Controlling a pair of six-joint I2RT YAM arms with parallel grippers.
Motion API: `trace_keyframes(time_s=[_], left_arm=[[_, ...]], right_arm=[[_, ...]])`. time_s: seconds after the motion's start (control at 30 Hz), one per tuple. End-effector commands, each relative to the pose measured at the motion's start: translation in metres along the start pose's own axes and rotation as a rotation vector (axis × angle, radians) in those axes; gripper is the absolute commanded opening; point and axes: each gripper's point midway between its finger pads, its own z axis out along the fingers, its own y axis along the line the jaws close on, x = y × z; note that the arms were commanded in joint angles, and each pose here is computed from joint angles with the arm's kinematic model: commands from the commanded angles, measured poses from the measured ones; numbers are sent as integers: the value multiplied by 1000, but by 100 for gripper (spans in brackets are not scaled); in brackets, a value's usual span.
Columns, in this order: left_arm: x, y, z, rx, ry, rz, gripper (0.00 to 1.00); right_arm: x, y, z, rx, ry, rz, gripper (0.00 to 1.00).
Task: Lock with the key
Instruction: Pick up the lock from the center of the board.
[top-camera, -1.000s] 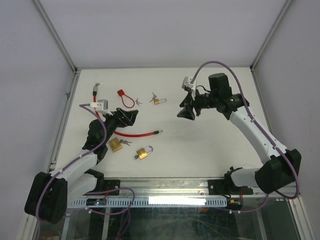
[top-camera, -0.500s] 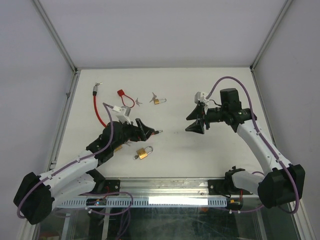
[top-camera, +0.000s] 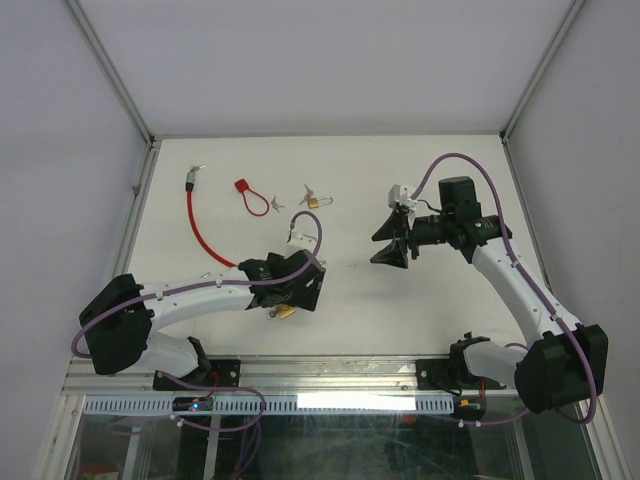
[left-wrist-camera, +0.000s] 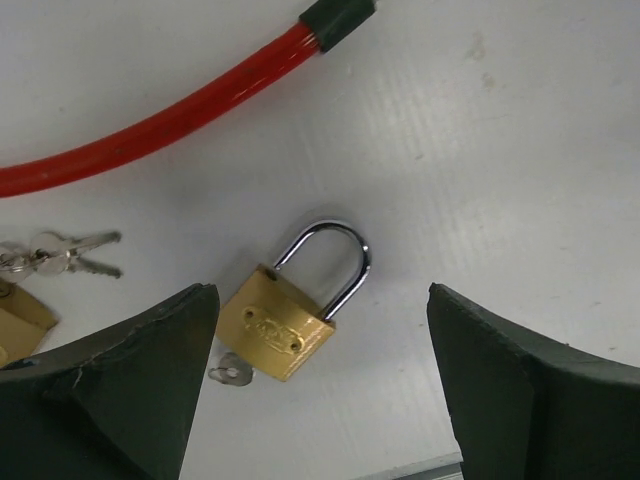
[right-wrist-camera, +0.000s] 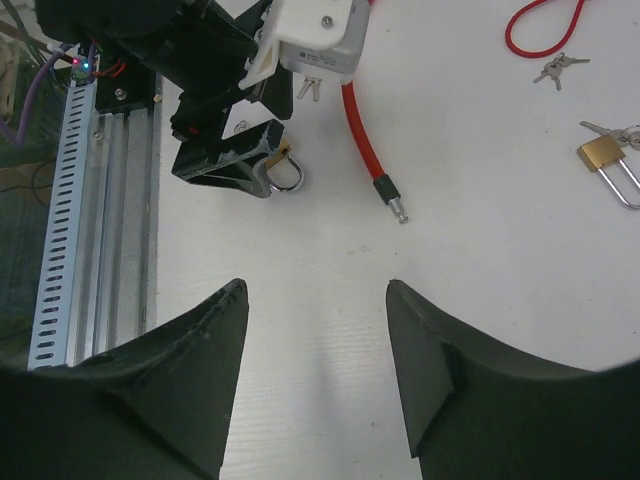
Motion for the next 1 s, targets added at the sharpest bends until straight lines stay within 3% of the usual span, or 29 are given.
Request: trace_keyframes(time_s=[0.0, 0.3, 0.5, 0.77, 0.97], left_arm=[[6, 18, -4, -73, 34, 89, 87], [35, 27, 11, -56, 140, 49, 87], [42, 27, 15, -46, 172, 50, 80], [42, -2, 11, 134, 167, 42, 66], [26, -34, 5, 298, 117, 19, 65]], right_arm=[[-17, -1, -2, -11, -32, -51, 60], [-17, 0, -2, -17, -35, -49, 60], [-16, 0, -2, -18, -33, -46, 60], [-17, 0, -2, -19, -34, -44, 60], [-17, 0, -2, -17, -33, -46, 61]])
